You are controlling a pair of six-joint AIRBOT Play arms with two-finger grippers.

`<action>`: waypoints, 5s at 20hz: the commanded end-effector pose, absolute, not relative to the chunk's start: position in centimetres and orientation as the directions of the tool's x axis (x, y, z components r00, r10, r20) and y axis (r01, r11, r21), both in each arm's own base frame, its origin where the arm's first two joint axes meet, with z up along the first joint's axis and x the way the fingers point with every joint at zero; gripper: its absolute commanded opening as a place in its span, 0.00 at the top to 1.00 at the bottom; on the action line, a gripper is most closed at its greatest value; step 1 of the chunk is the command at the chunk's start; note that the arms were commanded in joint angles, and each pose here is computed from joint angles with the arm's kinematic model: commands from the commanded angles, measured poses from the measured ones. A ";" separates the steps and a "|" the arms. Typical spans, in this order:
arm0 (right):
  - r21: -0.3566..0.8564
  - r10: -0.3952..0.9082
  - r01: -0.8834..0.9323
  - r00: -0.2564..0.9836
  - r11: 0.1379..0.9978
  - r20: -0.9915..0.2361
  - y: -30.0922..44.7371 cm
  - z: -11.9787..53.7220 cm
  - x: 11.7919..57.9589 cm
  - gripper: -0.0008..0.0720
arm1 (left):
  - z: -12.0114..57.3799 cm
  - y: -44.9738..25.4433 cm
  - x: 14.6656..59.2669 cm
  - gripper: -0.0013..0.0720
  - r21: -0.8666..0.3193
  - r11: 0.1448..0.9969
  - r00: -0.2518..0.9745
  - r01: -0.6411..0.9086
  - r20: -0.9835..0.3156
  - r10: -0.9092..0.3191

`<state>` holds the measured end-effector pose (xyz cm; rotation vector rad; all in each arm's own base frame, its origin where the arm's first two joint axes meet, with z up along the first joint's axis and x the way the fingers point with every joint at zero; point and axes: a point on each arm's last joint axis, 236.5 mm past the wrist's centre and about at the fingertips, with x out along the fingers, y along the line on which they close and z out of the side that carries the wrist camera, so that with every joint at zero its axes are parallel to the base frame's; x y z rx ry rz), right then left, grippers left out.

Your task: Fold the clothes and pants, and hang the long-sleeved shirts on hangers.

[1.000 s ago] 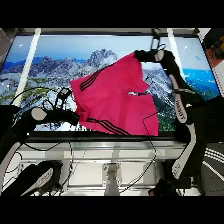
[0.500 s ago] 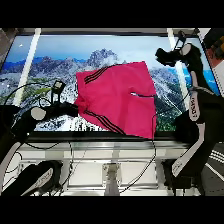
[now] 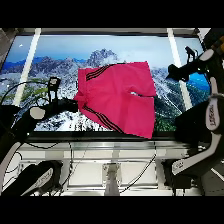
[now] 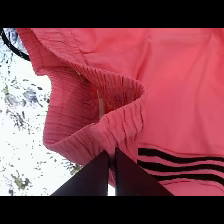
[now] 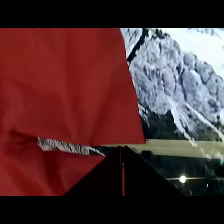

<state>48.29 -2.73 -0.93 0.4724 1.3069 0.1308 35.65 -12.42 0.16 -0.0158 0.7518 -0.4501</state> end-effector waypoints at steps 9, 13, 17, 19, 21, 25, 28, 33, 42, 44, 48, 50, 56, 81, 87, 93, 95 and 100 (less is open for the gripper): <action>0.678 0.674 0.440 0.195 0.588 -0.712 9.1 -7.7 20.2 0.98 | 0.2 -12.4 35.8 0.96 -0.173 0.906 0.644 0.385 -0.653 -0.399; 0.658 0.676 0.512 0.186 0.552 -0.713 10.3 -9.9 17.4 0.32 | 0.2 -12.4 35.7 0.96 -0.174 0.906 0.643 0.386 -0.654 -0.399; 0.584 0.589 0.565 0.201 0.583 -0.783 8.2 -11.6 17.8 0.32 | 0.2 -12.4 35.7 0.96 -0.174 0.906 0.643 0.386 -0.654 -0.399; 0.577 0.581 0.581 0.207 0.574 -0.787 8.0 -11.7 18.0 0.32 | 0.2 -12.4 35.7 0.96 -0.173 0.906 0.643 0.385 -0.654 -0.399; 0.587 0.610 0.588 0.189 0.557 -0.769 8.7 -11.3 17.6 0.32 | 0.2 -12.4 35.7 0.96 -0.174 0.906 0.643 0.385 -0.654 -0.399; 0.599 0.660 0.604 0.156 0.525 -0.735 10.2 -11.5 17.5 0.36 | 0.2 -12.4 35.7 0.96 -0.173 0.906 0.643 0.385 -0.654 -0.399; 0.632 0.685 0.591 0.176 0.500 -0.707 11.2 -11.3 18.3 0.42 | 0.2 -12.4 35.7 0.96 -0.173 0.906 0.643 0.386 -0.654 -0.399; 0.660 0.690 0.574 0.214 0.484 -0.692 11.3 -11.0 19.3 0.98 | 0.2 -12.4 35.7 0.96 -0.173 0.906 0.643 0.386 -0.654 -0.399; 0.708 0.670 0.376 0.249 0.598 -0.699 11.0 -1.2 19.7 0.98 | 0.8 -11.4 28.5 0.97 -0.199 0.901 0.513 0.385 -0.765 -0.389; 0.705 0.677 0.363 0.226 0.609 -0.701 11.6 0.6 17.9 0.98 | 0.8 -11.5 26.0 0.96 -0.224 0.894 0.476 0.389 -0.781 -0.403; 0.794 0.692 0.307 0.389 0.525 -0.608 12.2 6.1 21.0 0.98 | 2.1 -12.6 24.1 0.96 -0.310 0.890 0.460 0.335 -0.770 -0.442; 0.814 0.653 0.262 0.493 0.519 -0.575 10.8 8.9 25.0 0.98 | 3.5 -13.0 25.1 0.96 -0.335 0.887 0.494 0.318 -0.740 -0.457; 0.830 0.560 0.238 0.642 0.505 -0.524 5.2 12.0 39.1 0.98 | 7.3 -11.8 33.5 0.97 -0.364 0.911 0.686 0.194 -0.613 -0.391; 0.762 0.350 0.284 0.758 0.582 -0.550 4.0 5.2 59.6 0.74 | 15.7 -7.1 50.2 0.08 -0.435 0.900 0.987 0.036 -0.127 -0.101; 0.659 0.523 0.300 0.423 0.690 -0.740 -0.8 1.0 50.1 0.98 | 19.4 -9.0 44.8 0.08 -0.380 0.916 0.956 0.127 -0.200 -0.215; 0.647 0.593 0.382 0.263 0.660 -0.761 -1.0 -3.9 47.4 0.10 | 21.5 -9.9 41.7 0.08 -0.382 0.908 0.941 0.170 -0.210 -0.265; 0.642 0.611 0.403 0.223 0.652 -0.760 0.1 -6.0 47.4 0.08 | 21.6 -10.6 41.4 0.08 -0.382 0.905 0.937 0.187 -0.208 -0.281; 0.661 0.623 0.455 0.256 0.596 -0.739 1.7 -8.4 49.4 0.05 | 21.6 -12.3 41.0 0.08 -0.382 0.897 0.924 0.223 -0.210 -0.319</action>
